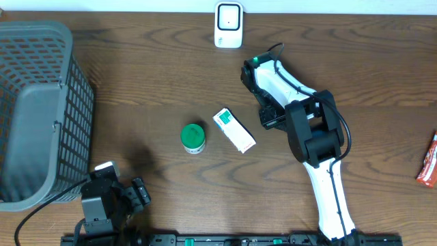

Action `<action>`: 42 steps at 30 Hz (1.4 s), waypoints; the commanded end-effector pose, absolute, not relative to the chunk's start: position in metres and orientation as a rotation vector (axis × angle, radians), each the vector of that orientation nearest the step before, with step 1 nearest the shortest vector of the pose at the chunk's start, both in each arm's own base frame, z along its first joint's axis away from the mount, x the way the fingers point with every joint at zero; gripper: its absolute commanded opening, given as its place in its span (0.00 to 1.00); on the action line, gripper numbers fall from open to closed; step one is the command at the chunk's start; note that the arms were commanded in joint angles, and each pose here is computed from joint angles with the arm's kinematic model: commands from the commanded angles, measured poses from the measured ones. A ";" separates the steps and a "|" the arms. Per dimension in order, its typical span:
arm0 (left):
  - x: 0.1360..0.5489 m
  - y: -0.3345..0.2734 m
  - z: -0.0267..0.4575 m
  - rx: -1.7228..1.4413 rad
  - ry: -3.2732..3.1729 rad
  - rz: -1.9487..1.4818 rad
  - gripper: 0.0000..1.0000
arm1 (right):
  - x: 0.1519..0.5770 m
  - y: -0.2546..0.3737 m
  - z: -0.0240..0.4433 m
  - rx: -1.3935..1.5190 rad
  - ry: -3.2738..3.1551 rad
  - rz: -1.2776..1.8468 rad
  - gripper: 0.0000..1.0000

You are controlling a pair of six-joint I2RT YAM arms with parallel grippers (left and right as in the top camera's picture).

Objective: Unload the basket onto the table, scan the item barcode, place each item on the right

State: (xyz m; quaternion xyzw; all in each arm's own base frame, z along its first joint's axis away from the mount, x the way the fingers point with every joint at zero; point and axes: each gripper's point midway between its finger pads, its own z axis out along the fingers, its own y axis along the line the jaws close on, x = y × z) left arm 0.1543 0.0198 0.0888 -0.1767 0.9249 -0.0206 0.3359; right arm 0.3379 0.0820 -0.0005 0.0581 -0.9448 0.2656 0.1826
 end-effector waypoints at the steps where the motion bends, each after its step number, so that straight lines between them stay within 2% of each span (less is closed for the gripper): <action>1: 0.155 0.018 0.091 -0.450 2.409 -0.062 0.86 | 0.345 0.075 0.006 0.085 -2.710 0.834 0.01; 6: 0.155 0.018 0.091 -0.450 2.409 -0.062 0.86 | 0.349 0.093 0.025 0.109 -2.800 0.679 0.01; 14: 0.155 0.018 0.091 -0.450 2.409 -0.062 0.86 | 0.350 0.119 0.093 0.030 -2.998 0.390 0.01; 18: 0.155 0.018 0.091 -0.450 2.409 -0.062 0.86 | 0.356 0.102 0.112 -0.182 -3.058 0.392 0.10; 19: 0.155 0.018 0.091 -0.450 2.409 -0.062 0.86 | 0.359 0.092 0.113 -0.252 -3.058 0.413 0.08; 21: 0.155 0.018 0.091 -0.450 2.409 -0.061 0.86 | 0.365 0.075 0.108 -0.350 -3.046 0.416 0.01; 25: 0.155 0.018 0.091 -0.450 2.409 -0.062 0.86 | 0.371 0.047 0.089 -0.498 -2.998 0.347 0.01; 30: 0.155 0.018 0.091 -0.450 2.409 -0.061 0.86 | 0.344 0.021 0.063 -0.661 -2.840 0.326 0.01; 35: 0.155 0.018 0.091 -0.450 2.409 -0.062 0.86 | 0.309 0.023 0.033 -0.687 -2.710 0.265 0.01; 42: 0.155 0.018 0.091 -0.450 2.409 -0.062 0.86 | 0.304 0.026 0.003 -0.697 -2.730 0.227 0.01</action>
